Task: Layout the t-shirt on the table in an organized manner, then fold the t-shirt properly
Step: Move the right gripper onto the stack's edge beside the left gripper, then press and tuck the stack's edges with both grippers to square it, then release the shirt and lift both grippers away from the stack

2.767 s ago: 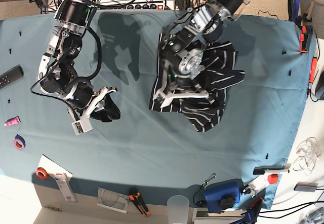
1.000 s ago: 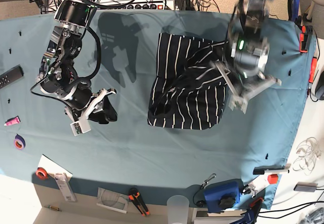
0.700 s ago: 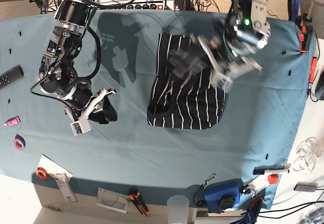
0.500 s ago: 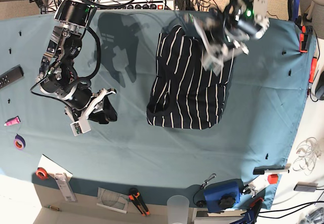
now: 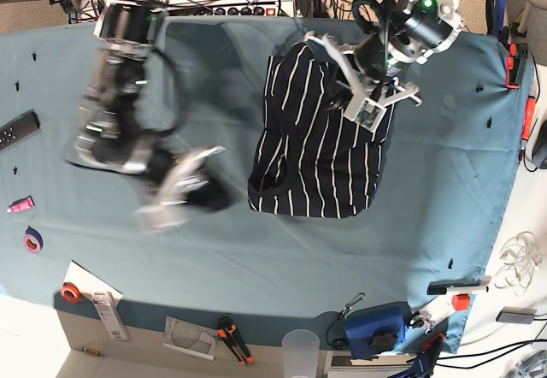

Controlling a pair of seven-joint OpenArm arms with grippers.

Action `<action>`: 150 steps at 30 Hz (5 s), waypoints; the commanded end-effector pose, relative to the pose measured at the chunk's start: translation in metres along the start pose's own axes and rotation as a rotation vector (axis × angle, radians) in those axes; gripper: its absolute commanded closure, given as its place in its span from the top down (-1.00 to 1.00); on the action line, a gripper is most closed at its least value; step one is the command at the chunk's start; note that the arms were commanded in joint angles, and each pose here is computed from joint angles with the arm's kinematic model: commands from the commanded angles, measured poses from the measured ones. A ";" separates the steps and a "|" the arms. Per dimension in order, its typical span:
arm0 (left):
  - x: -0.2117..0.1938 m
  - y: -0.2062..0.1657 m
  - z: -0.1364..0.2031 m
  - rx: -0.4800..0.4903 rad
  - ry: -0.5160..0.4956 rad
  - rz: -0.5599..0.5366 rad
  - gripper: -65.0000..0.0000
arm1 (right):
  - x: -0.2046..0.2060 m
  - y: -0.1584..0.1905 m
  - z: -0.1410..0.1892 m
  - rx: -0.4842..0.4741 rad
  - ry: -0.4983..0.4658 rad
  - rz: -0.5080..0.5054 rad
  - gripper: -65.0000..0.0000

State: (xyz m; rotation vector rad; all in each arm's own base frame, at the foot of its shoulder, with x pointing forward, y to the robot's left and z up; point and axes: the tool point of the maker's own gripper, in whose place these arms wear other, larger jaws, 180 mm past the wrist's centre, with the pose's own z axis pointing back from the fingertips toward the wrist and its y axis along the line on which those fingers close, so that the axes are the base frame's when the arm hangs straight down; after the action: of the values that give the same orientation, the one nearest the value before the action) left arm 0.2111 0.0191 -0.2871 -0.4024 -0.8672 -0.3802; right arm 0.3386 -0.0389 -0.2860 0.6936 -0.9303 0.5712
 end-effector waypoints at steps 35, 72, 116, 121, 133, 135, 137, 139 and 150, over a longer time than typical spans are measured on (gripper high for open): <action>0.010 0.021 -0.029 0.206 0.003 -0.028 -1.00 | -0.006 0.005 -0.086 0.047 0.118 0.077 -0.45; -0.002 0.047 0.012 0.409 0.073 -0.075 -1.00 | 0.061 0.041 -0.095 0.166 -0.070 0.064 -1.00; -0.003 0.067 0.024 0.508 0.036 -0.082 -1.00 | 0.084 0.048 -0.125 0.234 -0.007 -0.014 -1.00; 0.009 0.070 0.025 0.512 -0.027 -0.109 -1.00 | 0.064 0.064 -0.107 0.376 0.061 -0.141 -1.00; 0.012 0.145 0.065 0.616 -0.094 0.029 -1.00 | -0.060 0.099 -0.119 0.346 0.233 -0.244 -1.00; 0.010 0.152 0.072 0.622 -0.103 0.053 -1.00 | -0.080 0.097 -0.124 0.286 0.274 -0.181 -1.00; 0.009 0.157 0.077 0.624 -0.112 0.069 -1.00 | -0.092 0.100 -0.124 0.279 0.305 -0.146 -1.00; 0.007 0.161 0.082 0.625 -0.111 0.076 -1.00 | -0.089 0.107 -0.124 0.307 0.304 -0.147 -1.00; -0.010 0.175 0.099 0.645 -0.003 -0.028 -1.00 | 0.017 0.097 -0.078 0.220 0.078 0.078 -1.00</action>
State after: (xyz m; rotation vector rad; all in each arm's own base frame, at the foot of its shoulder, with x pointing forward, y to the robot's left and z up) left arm 0.2224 0.2197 -0.2785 0.1951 -0.9152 -0.0973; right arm 0.3163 0.0814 -0.2863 0.8092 -0.8045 0.7701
